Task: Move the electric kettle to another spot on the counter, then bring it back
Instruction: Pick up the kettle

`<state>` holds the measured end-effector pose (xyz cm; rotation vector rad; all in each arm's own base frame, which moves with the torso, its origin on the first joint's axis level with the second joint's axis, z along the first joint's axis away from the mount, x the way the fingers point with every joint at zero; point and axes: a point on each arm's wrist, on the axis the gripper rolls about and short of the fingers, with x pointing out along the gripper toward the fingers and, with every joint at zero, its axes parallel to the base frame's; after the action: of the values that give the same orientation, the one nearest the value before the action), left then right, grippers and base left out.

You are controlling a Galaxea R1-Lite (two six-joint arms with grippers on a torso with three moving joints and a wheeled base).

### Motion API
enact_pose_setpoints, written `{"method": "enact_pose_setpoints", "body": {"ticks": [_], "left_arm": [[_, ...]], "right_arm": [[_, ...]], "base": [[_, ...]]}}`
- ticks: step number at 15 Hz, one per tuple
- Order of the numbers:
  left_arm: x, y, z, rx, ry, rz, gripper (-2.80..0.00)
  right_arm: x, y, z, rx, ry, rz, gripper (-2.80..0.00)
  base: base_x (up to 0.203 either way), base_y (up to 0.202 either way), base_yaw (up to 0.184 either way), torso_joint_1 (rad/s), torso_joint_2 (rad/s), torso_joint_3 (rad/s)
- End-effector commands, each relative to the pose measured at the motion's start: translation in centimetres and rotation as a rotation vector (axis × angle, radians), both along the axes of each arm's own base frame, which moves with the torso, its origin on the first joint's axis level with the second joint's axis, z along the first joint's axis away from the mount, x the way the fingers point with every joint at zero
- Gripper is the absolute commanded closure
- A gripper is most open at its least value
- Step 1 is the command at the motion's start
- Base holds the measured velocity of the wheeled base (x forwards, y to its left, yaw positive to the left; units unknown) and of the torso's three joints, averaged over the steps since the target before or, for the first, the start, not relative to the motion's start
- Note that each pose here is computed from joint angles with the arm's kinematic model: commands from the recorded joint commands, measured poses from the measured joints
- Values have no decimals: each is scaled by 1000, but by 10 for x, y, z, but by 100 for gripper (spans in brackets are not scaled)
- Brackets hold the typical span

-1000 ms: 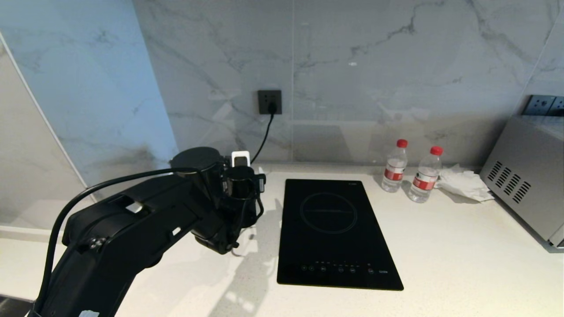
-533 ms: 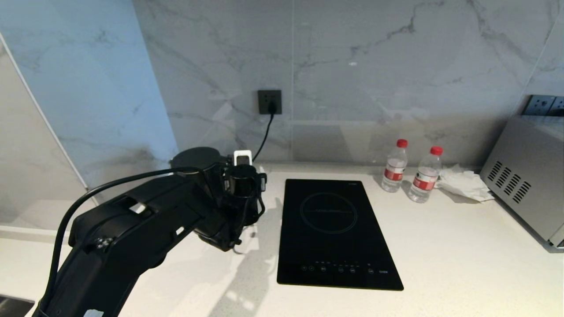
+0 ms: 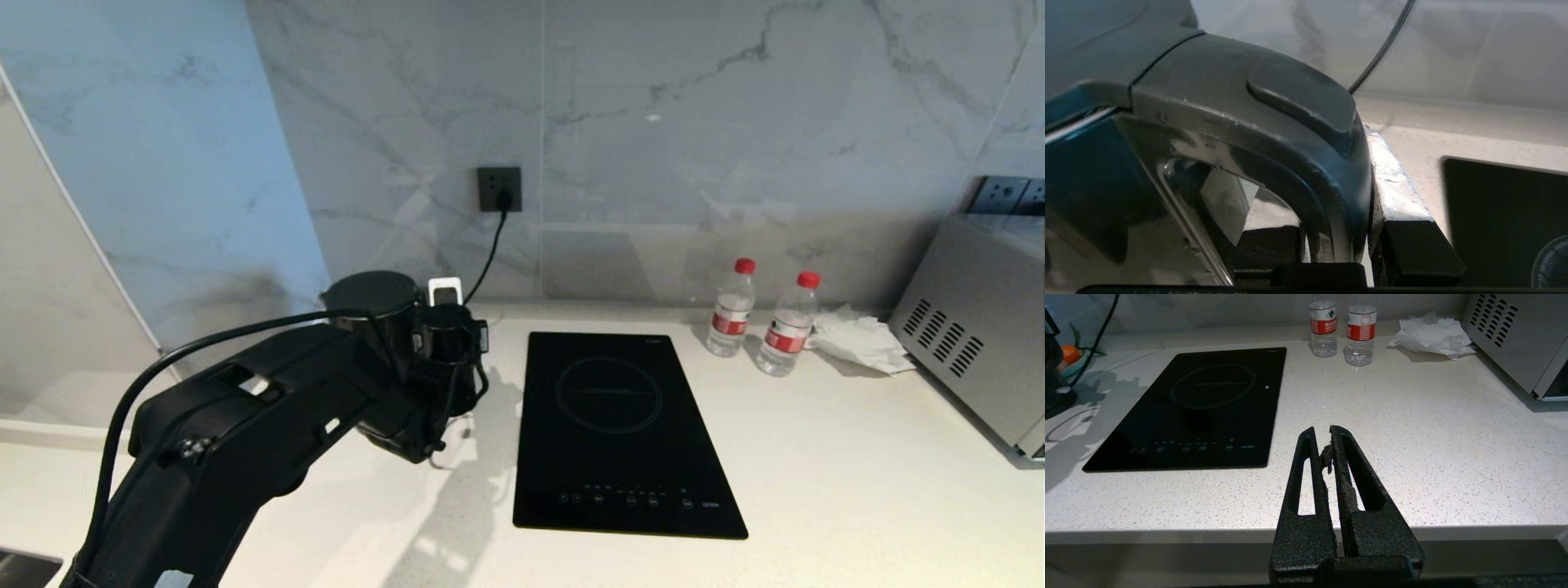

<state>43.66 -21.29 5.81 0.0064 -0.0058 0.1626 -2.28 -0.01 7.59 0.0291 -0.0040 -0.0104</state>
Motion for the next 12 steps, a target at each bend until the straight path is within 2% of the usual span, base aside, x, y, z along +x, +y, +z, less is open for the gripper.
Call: {"method": "enact_pose_setpoints", "body": {"ticks": [1,7,9,12], "left_arm": [[0,2,5,-6,-14,8,0],[1,6,14,-12,-25,17,0],[1,7,12,9,-18,25,0],[2,8,16,6,-26,23,0]], "right_arm": [[0,0,0,0,1,1,0],[0,0,0,0,1,1,0],[0,0,0,0,1,3,0],[0,0,0,0,1,1,0]], "base": [[0,0,0,0,0,0],[0,0,0,0,0,0],[0,0,0,0,0,0],[0,0,0,0,0,0]]}}
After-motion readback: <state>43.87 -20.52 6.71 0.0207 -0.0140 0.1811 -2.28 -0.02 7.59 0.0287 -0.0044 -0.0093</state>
